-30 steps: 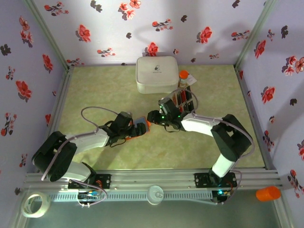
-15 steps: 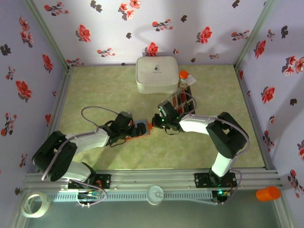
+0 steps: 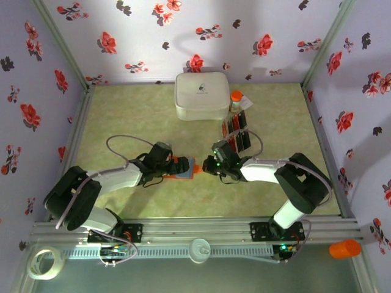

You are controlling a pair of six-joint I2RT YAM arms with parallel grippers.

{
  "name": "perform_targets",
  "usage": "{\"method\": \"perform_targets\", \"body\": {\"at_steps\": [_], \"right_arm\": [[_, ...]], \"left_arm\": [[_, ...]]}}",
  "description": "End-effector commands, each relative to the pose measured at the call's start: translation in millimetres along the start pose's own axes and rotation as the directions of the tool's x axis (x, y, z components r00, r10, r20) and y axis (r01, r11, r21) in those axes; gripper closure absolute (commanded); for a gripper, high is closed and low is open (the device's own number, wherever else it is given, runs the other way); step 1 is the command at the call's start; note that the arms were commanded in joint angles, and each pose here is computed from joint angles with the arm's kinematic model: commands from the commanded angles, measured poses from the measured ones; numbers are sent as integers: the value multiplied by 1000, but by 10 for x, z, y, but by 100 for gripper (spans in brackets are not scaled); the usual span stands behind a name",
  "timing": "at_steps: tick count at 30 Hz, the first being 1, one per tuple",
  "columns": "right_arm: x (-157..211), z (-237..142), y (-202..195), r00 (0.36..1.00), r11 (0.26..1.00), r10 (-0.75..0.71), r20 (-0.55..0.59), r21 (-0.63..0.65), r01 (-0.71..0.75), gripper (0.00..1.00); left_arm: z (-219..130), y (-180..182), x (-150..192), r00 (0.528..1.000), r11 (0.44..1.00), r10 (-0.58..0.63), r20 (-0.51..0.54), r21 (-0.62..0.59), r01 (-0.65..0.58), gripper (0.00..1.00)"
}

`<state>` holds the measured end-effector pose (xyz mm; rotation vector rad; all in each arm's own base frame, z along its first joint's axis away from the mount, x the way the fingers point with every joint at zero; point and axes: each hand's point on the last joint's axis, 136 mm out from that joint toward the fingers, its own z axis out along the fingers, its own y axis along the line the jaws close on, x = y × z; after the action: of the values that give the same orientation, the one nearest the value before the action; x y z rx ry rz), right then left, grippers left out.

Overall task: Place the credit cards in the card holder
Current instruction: Open the card holder at the center of the table.

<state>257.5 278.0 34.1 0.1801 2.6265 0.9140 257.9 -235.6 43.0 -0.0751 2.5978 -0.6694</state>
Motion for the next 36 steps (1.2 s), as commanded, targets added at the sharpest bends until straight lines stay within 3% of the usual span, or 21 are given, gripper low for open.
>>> {"method": "perform_targets", "body": {"at_steps": [1, 7, 11, 15, 23, 36], "right_arm": [[-39, -47, -2, 999, 1000, 14, 38, -1, -14, 100], [-94, -1, -48, 1000, 1000, 2, 17, 18, -2, 100], [-162, -59, 59, 1000, 1000, -10, 24, 5, 10, 85], [-287, -193, 220, 998, 999, -38, 53, -3, 38, 83], [-464, -226, 594, 998, 997, -54, 42, -54, 56, 89], [-288, 379, 767, 998, 997, 10, -69, -71, -14, 97]], "left_arm": [[17, 22, 45, 1000, 1000, 7, -19, -11, -7, 0], [26, 16, 98, 1000, 1000, 0, -23, -4, 0, 0], [34, 34, 131, 1000, 1000, -7, -23, -1, 7, 0], [39, 46, 158, 1000, 1000, -17, -20, 5, 17, 0], [53, 66, 208, 999, 1000, -28, -20, 9, 28, 0], [7, 78, 197, 999, 999, -34, 1, 3, 34, 0]]}}
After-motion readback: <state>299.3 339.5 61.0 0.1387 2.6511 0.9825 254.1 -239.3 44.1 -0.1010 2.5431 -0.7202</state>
